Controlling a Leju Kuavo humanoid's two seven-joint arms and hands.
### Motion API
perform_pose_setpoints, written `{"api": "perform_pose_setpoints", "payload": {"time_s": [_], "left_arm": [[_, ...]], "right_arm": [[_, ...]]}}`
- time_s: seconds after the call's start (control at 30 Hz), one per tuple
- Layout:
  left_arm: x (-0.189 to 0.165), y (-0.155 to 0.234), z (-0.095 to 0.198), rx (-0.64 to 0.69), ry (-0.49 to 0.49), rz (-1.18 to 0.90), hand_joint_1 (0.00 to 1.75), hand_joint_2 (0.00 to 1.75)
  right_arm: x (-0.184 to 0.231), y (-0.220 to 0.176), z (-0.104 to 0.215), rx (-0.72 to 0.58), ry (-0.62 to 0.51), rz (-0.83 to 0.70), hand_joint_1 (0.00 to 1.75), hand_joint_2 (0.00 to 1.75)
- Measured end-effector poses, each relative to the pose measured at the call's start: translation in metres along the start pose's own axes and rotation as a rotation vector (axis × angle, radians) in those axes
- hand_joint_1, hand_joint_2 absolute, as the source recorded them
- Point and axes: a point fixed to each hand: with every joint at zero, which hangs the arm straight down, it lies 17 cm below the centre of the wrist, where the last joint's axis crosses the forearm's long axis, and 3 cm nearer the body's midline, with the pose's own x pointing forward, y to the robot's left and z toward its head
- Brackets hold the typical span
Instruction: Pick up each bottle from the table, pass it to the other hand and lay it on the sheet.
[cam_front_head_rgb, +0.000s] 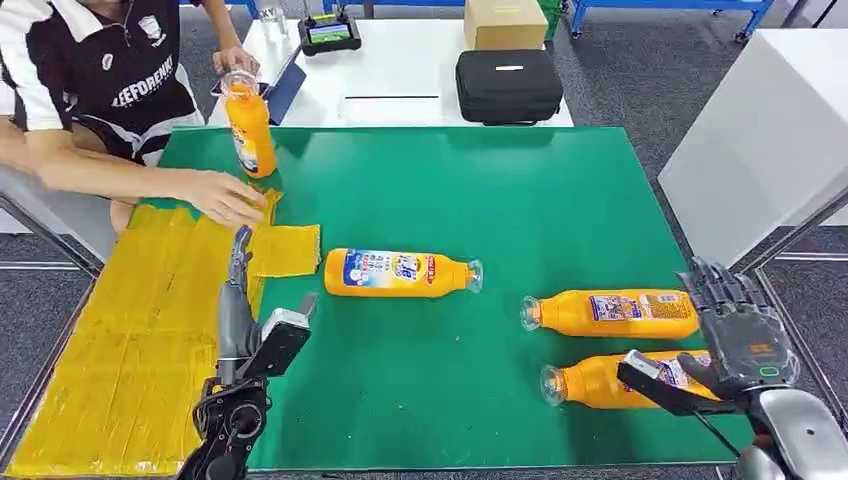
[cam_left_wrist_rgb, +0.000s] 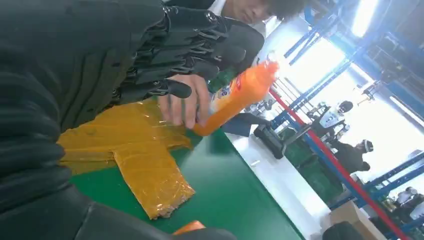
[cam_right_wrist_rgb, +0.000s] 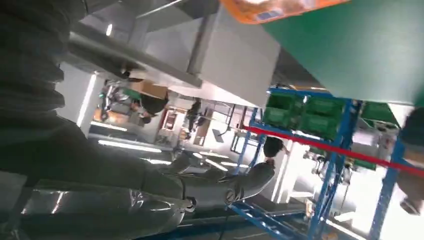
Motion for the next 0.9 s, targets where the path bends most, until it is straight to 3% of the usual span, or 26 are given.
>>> {"api": "perform_pose_setpoints", "payload": {"time_s": [0.47, 0.7, 0.9], "left_arm": [[-0.004, -0.003, 0.008, 0.003, 0.044, 0.033, 0.00, 1.75], [-0.005, -0.004, 0.012, 0.004, 0.052, 0.041, 0.00, 1.75], [-0.005, -0.005, 0.013, 0.007, 0.054, 0.044, 0.00, 1.75]], "right_arm": [[-0.024, 0.048, -0.039, 0.098, 0.023, 0.066, 0.00, 1.75], [-0.019, 0.059, -0.071, 0.105, 0.007, 0.076, 0.00, 1.75], [0.004, 0.079, -0.080, 0.142, -0.022, 0.069, 0.00, 1.75]]}}
